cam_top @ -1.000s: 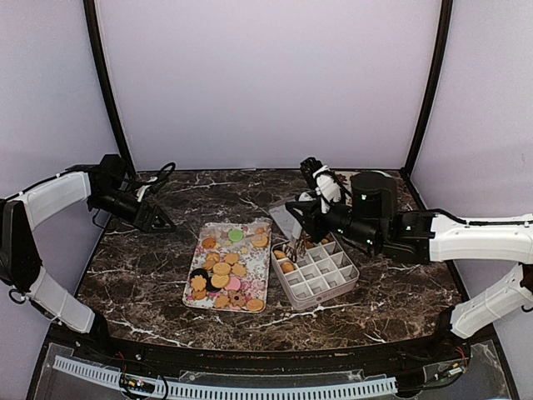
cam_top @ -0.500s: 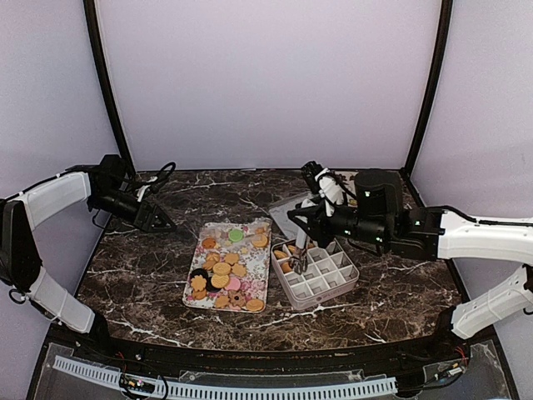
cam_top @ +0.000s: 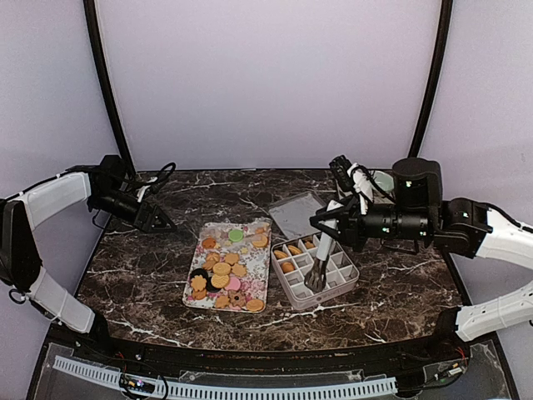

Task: Pack the cookies
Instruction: Move the packing box to the center of the board.

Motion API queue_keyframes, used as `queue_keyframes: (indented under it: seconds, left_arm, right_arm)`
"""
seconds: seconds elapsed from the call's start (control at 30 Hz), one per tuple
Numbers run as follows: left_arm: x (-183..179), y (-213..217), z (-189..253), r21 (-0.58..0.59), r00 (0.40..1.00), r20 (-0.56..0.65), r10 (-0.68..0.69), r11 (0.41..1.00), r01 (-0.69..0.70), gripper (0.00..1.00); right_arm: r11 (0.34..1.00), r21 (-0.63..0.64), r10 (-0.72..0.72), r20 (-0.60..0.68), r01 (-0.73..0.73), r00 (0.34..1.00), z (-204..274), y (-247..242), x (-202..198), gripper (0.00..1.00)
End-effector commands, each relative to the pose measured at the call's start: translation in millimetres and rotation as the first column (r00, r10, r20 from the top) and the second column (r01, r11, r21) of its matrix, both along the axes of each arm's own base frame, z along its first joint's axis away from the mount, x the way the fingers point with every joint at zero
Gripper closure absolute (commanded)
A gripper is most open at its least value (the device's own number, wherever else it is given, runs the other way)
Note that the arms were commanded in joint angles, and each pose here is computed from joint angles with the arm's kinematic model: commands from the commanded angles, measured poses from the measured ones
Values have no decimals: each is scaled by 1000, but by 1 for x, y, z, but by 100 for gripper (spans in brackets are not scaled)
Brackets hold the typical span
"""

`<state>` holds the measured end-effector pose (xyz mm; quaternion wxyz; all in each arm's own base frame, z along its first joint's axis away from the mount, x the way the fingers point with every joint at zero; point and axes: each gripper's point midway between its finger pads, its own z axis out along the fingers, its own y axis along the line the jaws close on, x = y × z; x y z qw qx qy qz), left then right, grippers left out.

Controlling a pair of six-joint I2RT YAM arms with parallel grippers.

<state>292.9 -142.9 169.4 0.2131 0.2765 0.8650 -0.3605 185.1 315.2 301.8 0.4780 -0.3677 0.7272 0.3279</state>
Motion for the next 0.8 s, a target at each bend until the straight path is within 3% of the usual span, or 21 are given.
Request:
queue_keyframes:
  seconds: [0.0,0.27,0.5,0.77]
  left_arm:
    - [-5,0,4,-14,1000,4,-2,1000,2,4]
    - [-5,0,7,-17,1000,7,-2,1000,3,4]
    - [-5,1,8,-9,1000,12,-4,1000,4,4]
    - [-3,1,11,-10,1000,16,2,1000,-2,4]
  right_arm:
    - [996,-40,72,-124,-77,990,-21,-2,-21,99]
    - [994,-83,58,-140,-70,988,-49,3,-17,99]
    - [979,-187,69,-60,-79,996,-78,27,-14,100]
    - [978,-204,71,81,-53,994,-75,53,0,100]
